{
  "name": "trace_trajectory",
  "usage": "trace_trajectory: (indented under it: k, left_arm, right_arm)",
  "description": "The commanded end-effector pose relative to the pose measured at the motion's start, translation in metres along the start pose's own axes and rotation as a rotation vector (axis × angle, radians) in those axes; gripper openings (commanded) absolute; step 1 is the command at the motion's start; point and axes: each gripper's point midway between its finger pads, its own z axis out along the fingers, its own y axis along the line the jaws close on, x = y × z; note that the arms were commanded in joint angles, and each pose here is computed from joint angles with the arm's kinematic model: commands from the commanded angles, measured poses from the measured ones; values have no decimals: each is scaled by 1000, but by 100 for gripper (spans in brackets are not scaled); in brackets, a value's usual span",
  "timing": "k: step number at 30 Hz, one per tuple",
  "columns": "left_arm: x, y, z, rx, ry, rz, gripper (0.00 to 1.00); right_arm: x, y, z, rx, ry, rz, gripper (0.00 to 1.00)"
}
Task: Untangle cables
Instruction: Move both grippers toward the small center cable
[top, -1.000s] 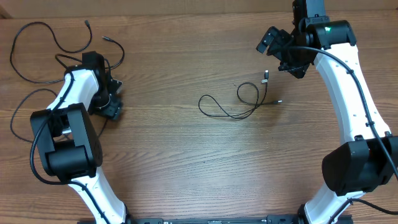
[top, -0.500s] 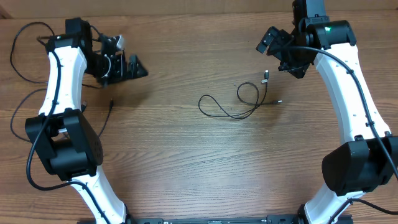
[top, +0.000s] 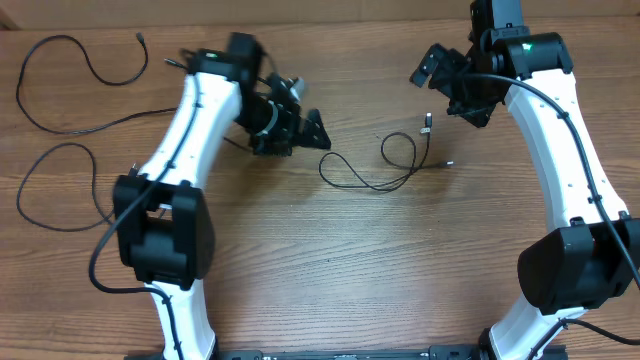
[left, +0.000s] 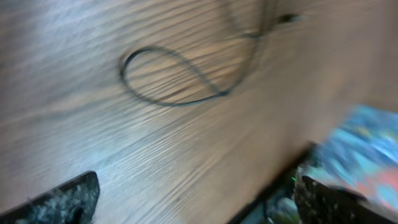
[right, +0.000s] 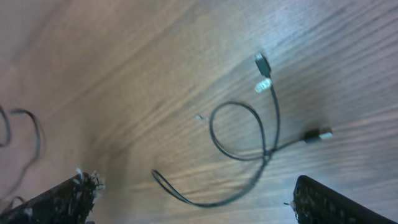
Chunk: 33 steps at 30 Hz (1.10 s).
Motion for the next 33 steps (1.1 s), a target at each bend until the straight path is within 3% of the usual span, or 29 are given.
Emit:
trace_trajectory:
  k: [1,7,10,11,16,23,27,29,31,33]
  left_arm:
    - [-8,66,-14,-414,-121,-370,100]
    - [-11,91,-32,-377,-174,-604,99]
    - [-1,86,-33,-291,-115,-652,100]
    - [3,86,-34,-292,-94,-641,100]
    - [7,94,-36,-359,-77,-535,100]
    - [7,110,-46,-362,-131,-757,100]
    - [9,112,-48,-366,-116,-720,100]
    - [14,112,-48,-375,-95,-714,100]
    - [16,111,-48,-376,-87,-718,100]
    - [15,112,-48,-376,-91,-716,100]
  right_arm:
    - [18,6,-5,-11,27,-162,100]
    - [67,5,44,2,141,-264,100]
    - [106,19,74,-88,204,-558,100]
    - [126,26,86,-128,232,-671,100]
    - [157,37,106,-100,272,-792,100]
    - [154,38,131,-59,245,-790,100]
    - [139,56,139,-107,158,-806,100]
    - [139,55,145,-106,159,-805,92]
    - [145,48,154,-90,196,-798,72]
    - [154,40,161,-80,247,-788,65]
